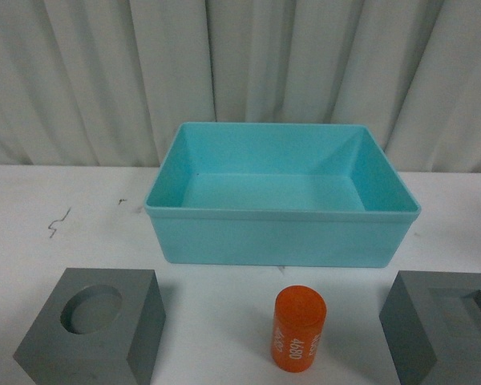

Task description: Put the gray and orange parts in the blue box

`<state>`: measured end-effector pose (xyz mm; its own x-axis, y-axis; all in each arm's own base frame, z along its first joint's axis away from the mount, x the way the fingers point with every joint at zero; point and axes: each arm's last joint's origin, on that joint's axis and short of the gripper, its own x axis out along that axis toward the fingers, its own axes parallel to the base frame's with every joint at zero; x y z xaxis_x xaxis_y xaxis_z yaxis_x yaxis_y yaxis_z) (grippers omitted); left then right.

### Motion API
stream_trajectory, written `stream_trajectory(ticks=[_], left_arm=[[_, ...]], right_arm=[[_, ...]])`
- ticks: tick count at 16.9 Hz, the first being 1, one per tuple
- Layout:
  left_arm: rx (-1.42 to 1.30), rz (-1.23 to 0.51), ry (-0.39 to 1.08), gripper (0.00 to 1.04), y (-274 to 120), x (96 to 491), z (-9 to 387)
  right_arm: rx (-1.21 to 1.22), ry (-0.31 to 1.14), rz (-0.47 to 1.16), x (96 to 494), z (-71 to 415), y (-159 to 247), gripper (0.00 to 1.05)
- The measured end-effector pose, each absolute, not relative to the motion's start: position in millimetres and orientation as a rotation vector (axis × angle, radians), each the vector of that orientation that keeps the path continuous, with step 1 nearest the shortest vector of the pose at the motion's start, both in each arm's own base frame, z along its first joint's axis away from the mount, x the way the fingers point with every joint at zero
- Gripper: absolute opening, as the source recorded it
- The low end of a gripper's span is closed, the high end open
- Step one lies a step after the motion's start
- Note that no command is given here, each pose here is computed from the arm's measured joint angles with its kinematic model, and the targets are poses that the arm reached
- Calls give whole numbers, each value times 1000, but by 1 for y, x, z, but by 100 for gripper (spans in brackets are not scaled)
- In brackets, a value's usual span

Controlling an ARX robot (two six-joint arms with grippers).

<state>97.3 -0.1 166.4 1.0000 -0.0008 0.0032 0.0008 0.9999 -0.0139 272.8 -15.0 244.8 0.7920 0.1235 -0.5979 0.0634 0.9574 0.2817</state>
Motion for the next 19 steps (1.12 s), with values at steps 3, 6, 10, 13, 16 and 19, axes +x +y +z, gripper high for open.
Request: stream_trajectory(ticks=[3,6,10,13,16,19], left_arm=[[-14,-1,-3,98,0,97,166],[-14,-1,-3,98,0,97,166],[-14,-1,-3,98,0,97,166],[-14,-1,-3,98,0,97,166],[-14,-1,-3,98,0,97,166],[-14,-1,-3,98,0,97,166]], right_arm=[[339,794,38,280,215,-20,98],[376,896,47,283,182,-17,98],[372,995,83,293,154,-4,98],[365,1022,108,296,147,6,98],[351,1047,106,298,138,11,98],[349,1045,99,298,135,10,98]])
